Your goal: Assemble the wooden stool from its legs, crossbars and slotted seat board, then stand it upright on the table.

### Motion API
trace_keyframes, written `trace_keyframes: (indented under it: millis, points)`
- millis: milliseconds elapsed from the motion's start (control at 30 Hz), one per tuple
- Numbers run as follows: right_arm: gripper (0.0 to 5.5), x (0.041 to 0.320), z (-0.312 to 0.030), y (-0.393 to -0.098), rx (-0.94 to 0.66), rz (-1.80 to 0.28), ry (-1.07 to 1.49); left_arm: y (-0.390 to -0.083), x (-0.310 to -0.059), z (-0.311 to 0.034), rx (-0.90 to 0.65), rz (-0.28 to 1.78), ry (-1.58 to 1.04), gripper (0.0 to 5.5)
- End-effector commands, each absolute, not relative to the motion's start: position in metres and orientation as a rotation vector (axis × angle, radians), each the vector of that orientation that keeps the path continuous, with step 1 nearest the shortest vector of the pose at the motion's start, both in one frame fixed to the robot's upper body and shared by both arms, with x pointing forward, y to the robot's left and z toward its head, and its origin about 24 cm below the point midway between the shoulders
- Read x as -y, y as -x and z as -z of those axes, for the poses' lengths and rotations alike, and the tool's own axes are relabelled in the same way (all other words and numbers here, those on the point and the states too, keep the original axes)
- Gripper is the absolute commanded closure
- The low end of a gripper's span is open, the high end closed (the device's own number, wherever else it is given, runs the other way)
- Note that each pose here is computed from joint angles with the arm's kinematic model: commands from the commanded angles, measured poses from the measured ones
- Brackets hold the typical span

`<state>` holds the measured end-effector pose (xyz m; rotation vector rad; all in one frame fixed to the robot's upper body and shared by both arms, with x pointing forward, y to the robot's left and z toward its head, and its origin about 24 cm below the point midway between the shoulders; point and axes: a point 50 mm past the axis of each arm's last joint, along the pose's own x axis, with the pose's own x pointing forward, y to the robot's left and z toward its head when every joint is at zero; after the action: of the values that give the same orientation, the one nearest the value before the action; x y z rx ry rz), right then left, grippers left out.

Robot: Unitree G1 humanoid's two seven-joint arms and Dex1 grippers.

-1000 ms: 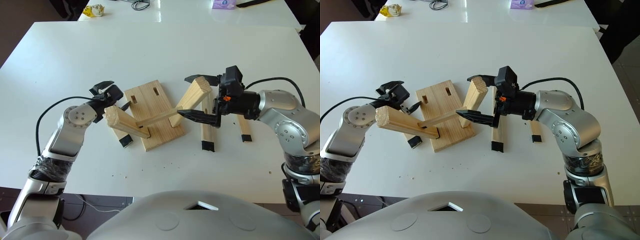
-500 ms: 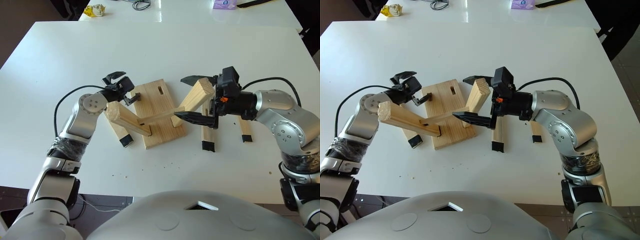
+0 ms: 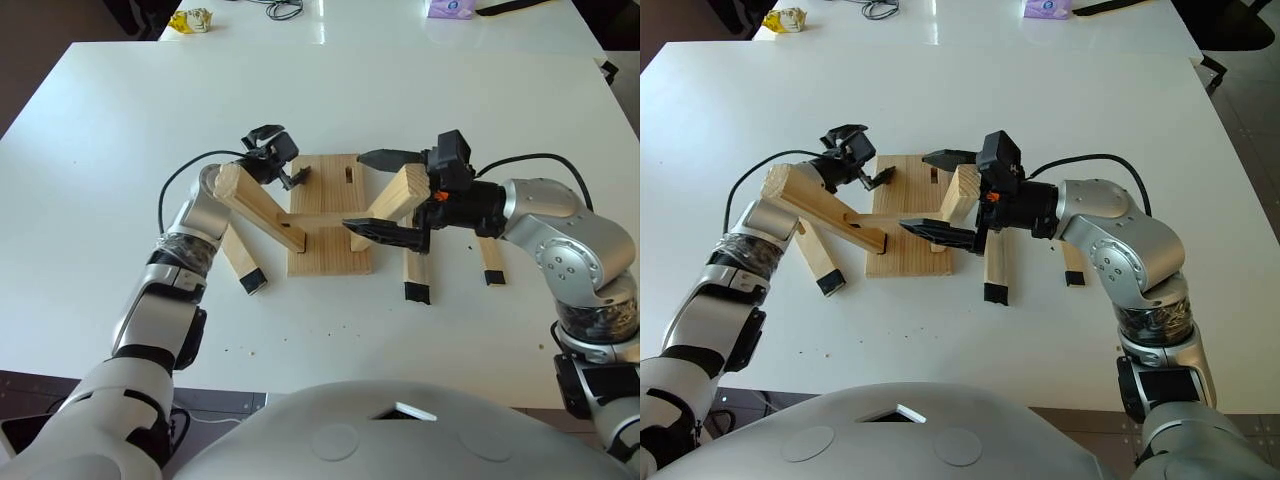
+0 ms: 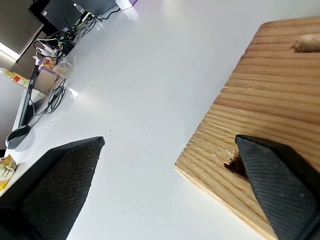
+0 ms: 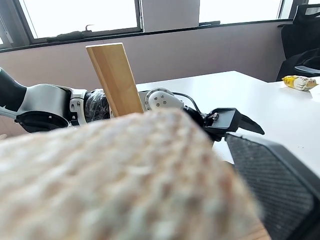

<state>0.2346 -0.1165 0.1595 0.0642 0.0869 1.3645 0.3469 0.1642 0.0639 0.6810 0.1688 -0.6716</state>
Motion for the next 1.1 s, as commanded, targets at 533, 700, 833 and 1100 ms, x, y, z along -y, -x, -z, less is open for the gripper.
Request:
trace_keyframes:
  millis: [533, 700, 833, 1100]
  points:
    - [0.12, 0.152, -0.256, -0.238, 0.263, -1.343, -0.413, -0.232, -0.246, -0.28, 0.612, 0.566, 0.244, 0.65]
    - [0.12, 0.129, -0.237, -0.221, 0.165, -1.39, -0.409, -0.197, -0.191, -0.284, 0.597, 0.767, 0.345, 0.65]
    - [0.1, 0.13, -0.243, -0.223, 0.181, -1.373, -0.442, -0.177, -0.173, -0.282, 0.573, 0.84, 0.452, 0.82]
    - [0.1, 0.116, -0.249, -0.225, 0.172, -1.407, -0.411, -0.174, -0.154, -0.263, 0.433, 0.878, 0.461, 1.92]
